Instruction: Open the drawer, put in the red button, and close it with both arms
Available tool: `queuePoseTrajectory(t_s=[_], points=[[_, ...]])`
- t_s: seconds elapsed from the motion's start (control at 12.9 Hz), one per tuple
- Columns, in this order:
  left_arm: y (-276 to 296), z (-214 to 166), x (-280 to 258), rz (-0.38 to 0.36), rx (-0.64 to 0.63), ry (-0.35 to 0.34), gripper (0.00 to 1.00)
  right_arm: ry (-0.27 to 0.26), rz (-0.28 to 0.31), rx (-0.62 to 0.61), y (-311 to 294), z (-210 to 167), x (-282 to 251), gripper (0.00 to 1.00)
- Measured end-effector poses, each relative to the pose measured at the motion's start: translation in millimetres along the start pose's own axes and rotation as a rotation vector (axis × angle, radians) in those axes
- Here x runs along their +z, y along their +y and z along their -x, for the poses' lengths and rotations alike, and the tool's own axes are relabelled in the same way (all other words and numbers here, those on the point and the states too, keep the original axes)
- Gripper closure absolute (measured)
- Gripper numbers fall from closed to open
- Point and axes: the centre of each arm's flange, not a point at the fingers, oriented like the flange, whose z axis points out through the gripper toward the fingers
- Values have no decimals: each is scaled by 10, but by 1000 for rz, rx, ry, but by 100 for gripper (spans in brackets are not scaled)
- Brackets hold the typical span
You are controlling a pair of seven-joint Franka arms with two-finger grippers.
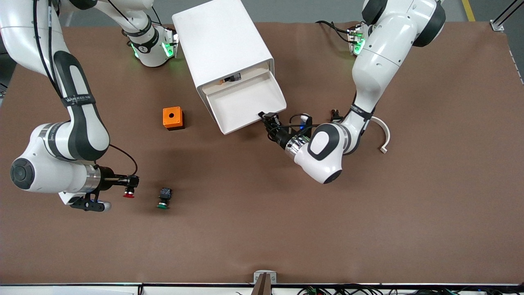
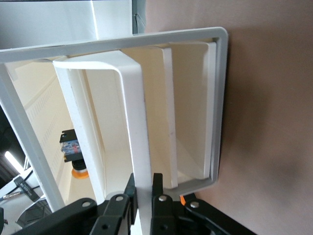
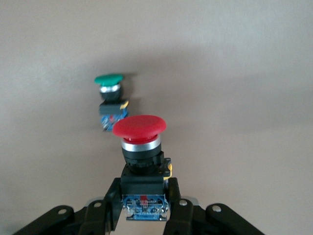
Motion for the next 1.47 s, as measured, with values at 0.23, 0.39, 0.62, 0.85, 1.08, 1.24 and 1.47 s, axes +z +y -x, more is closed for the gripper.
queuePoseTrajectory(t_s=[0.23,0.39,0.62,0.85,1.08,1.24,1.47], points=[[36,-14,-90,19,45,-8,86,-52,23,219,-543,440,-321,59],[29,-4,-164,28,94,-15,82,-96,10,338,-807,708,-491,59],[15,-8,-433,43,147,-50,52,-110,27,502,-1181,1030,-629,59],[-21,-60,-874,98,192,-70,16,-104,58,621,-1754,1417,-582,59],[-78,-194,-1293,211,279,-4,0,-99,52,715,-2282,1767,-443,59],[-115,-356,-1722,270,351,-11,0,-74,39,771,-2580,1967,-248,59],[-165,-696,-2342,372,435,28,0,-26,-9,862,-3040,2338,155,59]])
